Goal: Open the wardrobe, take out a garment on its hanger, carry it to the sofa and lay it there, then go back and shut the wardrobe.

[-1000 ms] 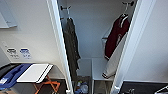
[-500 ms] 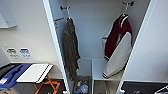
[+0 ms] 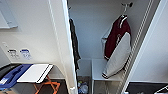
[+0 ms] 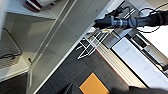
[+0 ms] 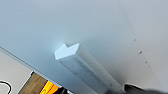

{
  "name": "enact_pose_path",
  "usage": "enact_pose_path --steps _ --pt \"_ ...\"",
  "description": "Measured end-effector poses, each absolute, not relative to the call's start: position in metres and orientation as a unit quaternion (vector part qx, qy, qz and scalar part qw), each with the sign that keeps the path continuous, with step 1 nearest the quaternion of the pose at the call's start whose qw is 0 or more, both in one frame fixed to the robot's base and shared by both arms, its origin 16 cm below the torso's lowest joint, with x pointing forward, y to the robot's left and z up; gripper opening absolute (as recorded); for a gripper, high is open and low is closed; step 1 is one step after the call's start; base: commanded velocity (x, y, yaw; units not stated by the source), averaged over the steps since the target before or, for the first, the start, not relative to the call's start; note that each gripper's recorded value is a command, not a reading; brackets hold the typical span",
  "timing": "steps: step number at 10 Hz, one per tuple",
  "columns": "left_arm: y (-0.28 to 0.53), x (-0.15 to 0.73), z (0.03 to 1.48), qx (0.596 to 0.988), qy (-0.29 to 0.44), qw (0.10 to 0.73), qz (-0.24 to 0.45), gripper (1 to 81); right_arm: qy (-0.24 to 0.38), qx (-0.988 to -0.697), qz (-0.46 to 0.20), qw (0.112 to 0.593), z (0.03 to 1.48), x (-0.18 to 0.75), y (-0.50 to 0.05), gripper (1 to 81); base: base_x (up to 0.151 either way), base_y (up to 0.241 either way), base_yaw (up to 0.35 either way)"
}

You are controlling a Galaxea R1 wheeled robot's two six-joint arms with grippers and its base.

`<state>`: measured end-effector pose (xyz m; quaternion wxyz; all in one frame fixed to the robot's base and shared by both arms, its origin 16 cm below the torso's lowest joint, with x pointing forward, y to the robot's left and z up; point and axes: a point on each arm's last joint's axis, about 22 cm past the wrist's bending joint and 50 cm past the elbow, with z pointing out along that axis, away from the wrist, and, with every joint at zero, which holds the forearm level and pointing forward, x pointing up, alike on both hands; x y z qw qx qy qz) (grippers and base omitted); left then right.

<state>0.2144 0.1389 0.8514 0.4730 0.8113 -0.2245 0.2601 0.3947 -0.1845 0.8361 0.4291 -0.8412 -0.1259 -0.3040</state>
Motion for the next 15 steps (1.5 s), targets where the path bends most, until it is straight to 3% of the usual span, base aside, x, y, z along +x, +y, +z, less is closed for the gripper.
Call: enact_pose_path --steps 4,13,14,15 --pt "0.135 0.206 0.845 0.811 -0.208 0.482 0.257 81.1 -0.121 -0.843 -0.304 0.427 0.837 0.392 -0.191 81.1 0.0 0.0 0.0" --pt "0.19 0.185 0.754 0.861 -0.121 0.428 0.246 81.1 -0.105 -0.86 -0.319 0.385 0.83 0.377 -0.246 81.1 0.0 0.0 0.0" --pt "0.192 0.181 0.741 0.866 -0.118 0.422 0.241 81.1 -0.1 -0.865 -0.316 0.378 0.824 0.373 -0.253 81.1 0.0 0.0 0.0" --pt "0.196 0.18 0.728 0.872 -0.114 0.414 0.237 81.1 -0.078 -0.89 -0.259 0.367 0.794 0.349 -0.268 81.1 0.0 0.0 0.0"
